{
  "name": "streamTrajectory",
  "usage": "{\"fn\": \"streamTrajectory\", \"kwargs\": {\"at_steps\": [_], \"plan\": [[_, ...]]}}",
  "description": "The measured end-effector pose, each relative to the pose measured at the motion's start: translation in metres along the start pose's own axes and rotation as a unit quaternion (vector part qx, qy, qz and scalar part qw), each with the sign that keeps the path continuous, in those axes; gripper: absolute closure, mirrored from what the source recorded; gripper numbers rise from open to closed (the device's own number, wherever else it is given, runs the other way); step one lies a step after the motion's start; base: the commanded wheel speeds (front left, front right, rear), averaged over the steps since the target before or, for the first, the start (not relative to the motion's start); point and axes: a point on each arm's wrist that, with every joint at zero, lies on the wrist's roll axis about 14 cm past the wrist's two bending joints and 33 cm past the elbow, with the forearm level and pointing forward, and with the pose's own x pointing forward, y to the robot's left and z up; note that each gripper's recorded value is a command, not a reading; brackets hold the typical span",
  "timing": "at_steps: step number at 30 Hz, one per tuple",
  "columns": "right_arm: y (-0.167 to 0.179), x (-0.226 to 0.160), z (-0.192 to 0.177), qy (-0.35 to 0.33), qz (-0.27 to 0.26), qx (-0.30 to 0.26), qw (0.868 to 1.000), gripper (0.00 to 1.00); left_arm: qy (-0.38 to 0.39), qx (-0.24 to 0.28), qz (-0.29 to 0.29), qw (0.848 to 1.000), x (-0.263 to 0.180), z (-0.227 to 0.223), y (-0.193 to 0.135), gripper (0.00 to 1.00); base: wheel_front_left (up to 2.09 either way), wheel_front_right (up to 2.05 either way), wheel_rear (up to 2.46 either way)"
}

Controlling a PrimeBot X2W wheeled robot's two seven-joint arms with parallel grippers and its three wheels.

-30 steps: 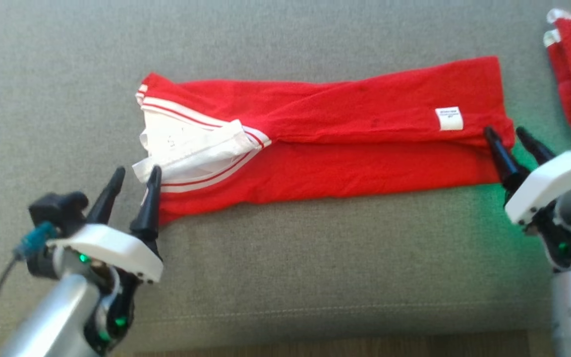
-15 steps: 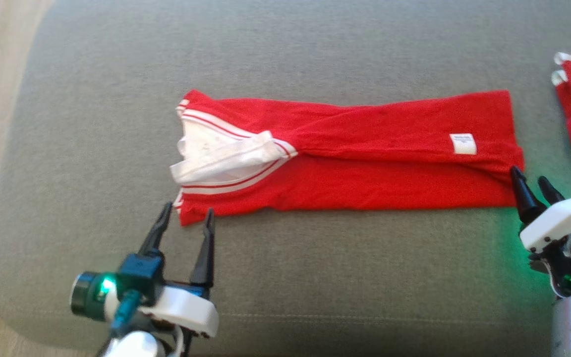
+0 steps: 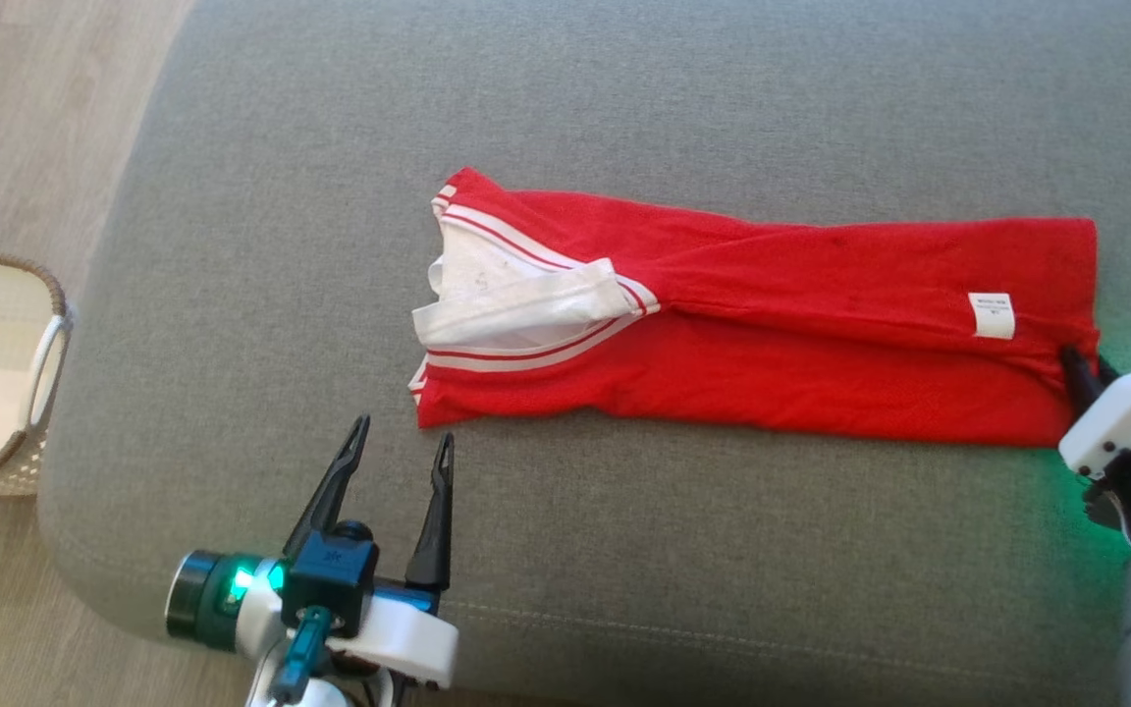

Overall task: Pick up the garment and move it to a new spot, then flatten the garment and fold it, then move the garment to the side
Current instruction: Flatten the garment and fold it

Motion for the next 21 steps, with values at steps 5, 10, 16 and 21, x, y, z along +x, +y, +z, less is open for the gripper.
{"fn": "streamTrajectory", "kwargs": {"at_steps": [5,10,16,21], "plan": [[0.008,0.0,-0.006,0.029,0.01,-0.005,1.0,1.0,0.005,0.0,0.012,1.0,-0.002,-0.003,0.005,0.0,0.0,0.0,0.0],[0.007,-0.01,0.0,0.011,0.019,-0.014,1.0,1.0,0.014,-0.002,0.015,1.0,-0.003,-0.009,0.007,0.0,0.0,0.0,0.0],[0.008,-0.03,0.035,-0.05,0.03,-0.048,0.997,1.0,0.01,-0.002,0.013,1.0,0.01,-0.008,0.009,0.0,0.0,0.0,0.0],[0.001,-0.051,0.076,-0.097,0.025,-0.073,0.992,1.0,0.005,-0.003,0.002,1.0,0.019,-0.007,0.006,0.0,0.0,0.0,0.0]]}}
